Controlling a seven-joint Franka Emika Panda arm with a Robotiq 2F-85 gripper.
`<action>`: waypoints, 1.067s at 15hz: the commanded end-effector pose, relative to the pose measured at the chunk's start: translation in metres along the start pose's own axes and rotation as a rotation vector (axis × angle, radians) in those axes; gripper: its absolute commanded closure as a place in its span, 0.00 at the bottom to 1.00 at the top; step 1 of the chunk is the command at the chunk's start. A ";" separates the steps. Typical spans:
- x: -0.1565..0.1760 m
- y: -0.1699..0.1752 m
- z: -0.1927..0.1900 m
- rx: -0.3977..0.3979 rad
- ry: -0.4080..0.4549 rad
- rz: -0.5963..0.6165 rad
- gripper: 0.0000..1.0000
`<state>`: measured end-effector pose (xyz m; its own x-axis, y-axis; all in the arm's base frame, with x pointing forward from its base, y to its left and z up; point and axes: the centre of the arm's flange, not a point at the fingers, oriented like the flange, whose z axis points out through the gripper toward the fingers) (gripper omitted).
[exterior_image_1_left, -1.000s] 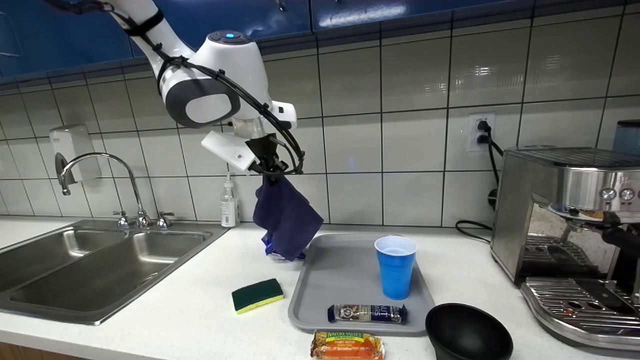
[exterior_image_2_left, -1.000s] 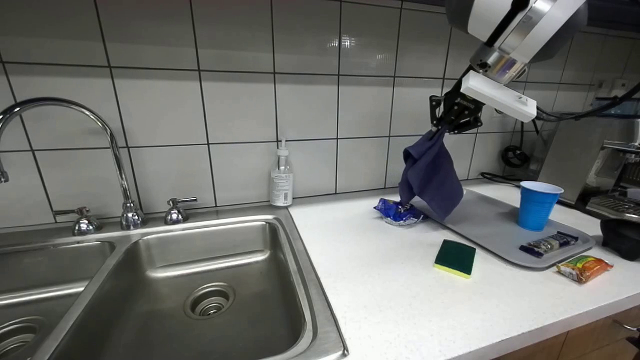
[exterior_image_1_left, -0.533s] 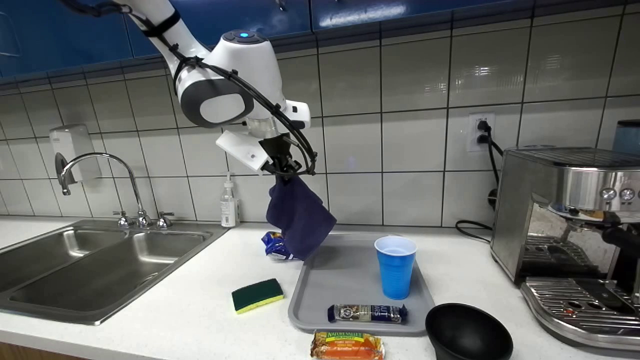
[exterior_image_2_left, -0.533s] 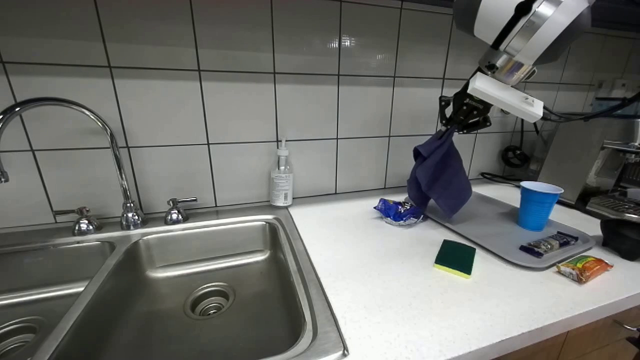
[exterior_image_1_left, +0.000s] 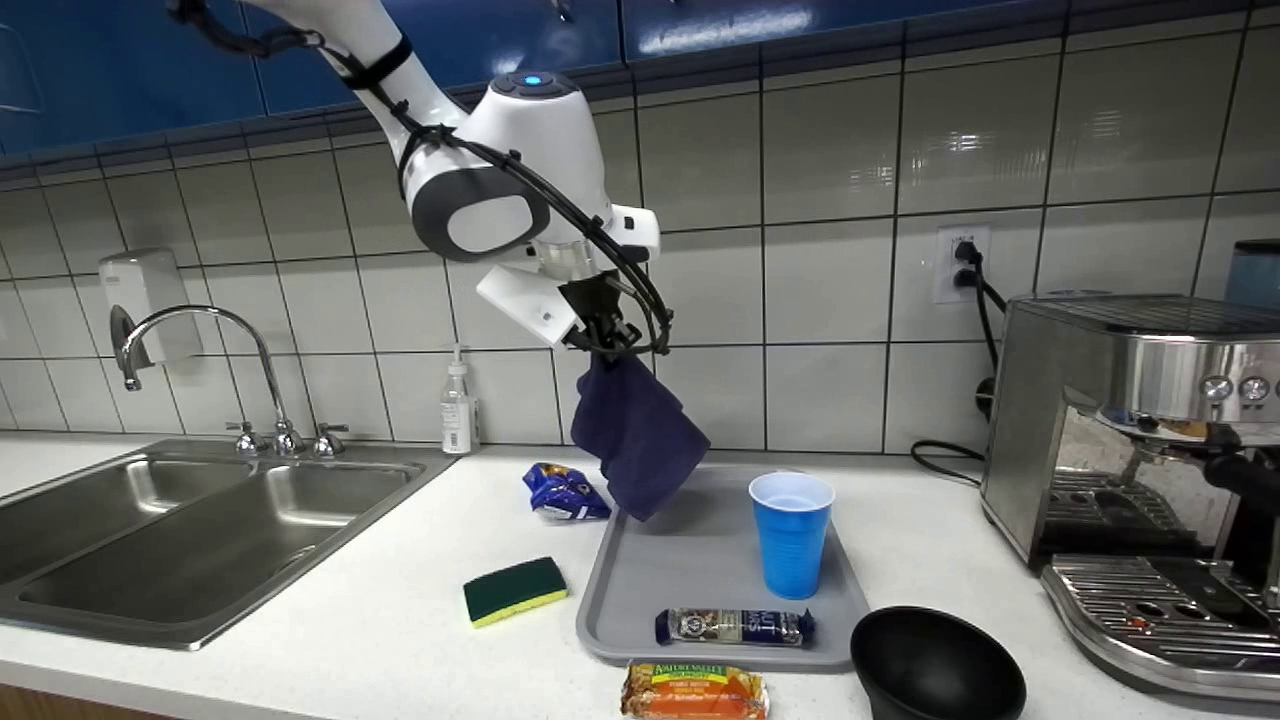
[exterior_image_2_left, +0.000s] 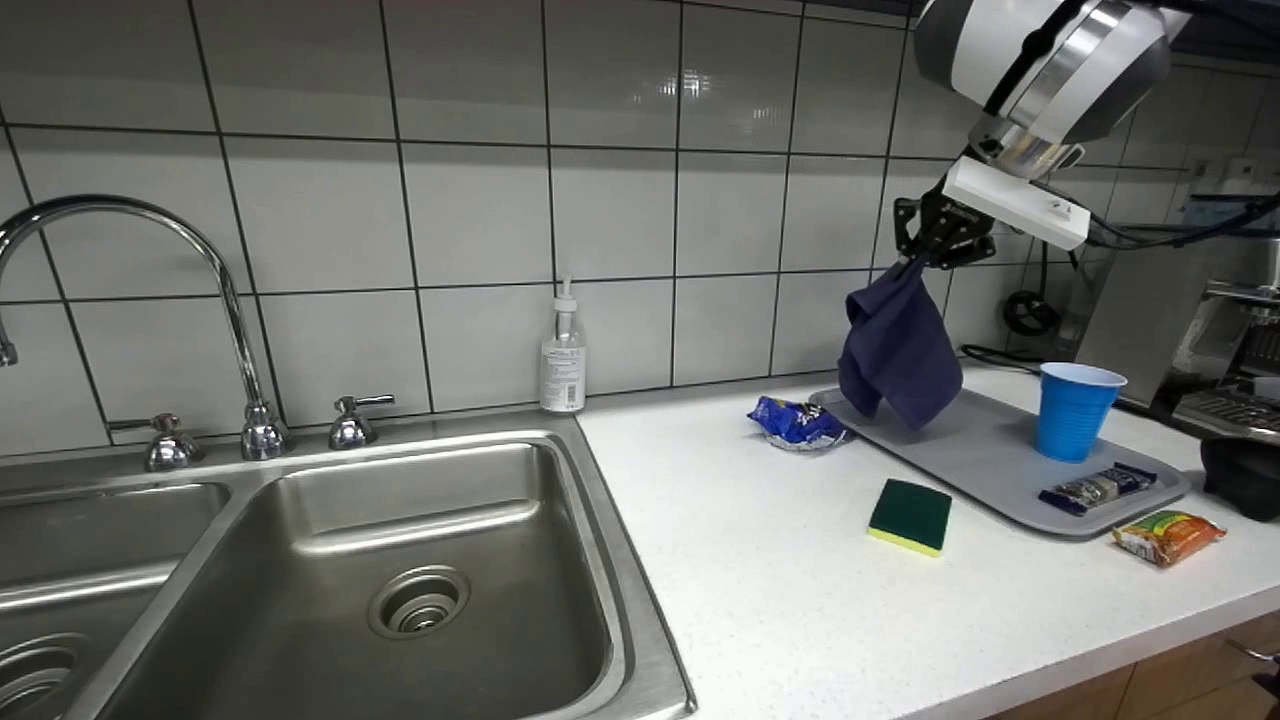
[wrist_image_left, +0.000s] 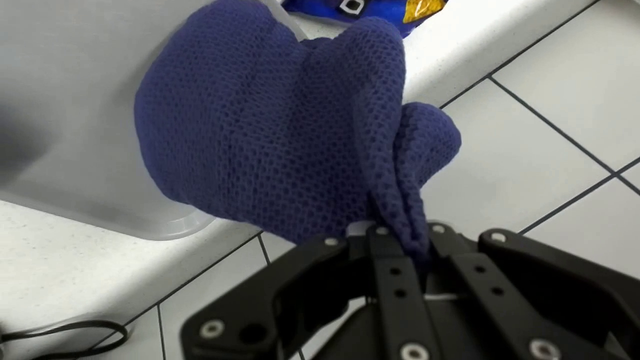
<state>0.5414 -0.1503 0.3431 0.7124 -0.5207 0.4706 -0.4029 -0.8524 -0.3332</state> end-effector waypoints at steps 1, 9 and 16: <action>0.023 0.015 0.015 0.010 0.012 0.005 0.98; 0.044 0.044 0.031 -0.027 0.023 0.046 0.98; 0.055 0.064 0.039 -0.051 0.029 0.075 0.98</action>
<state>0.5677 -0.2168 0.3164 0.6638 -0.5801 0.4721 -0.4890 -0.8142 -0.3129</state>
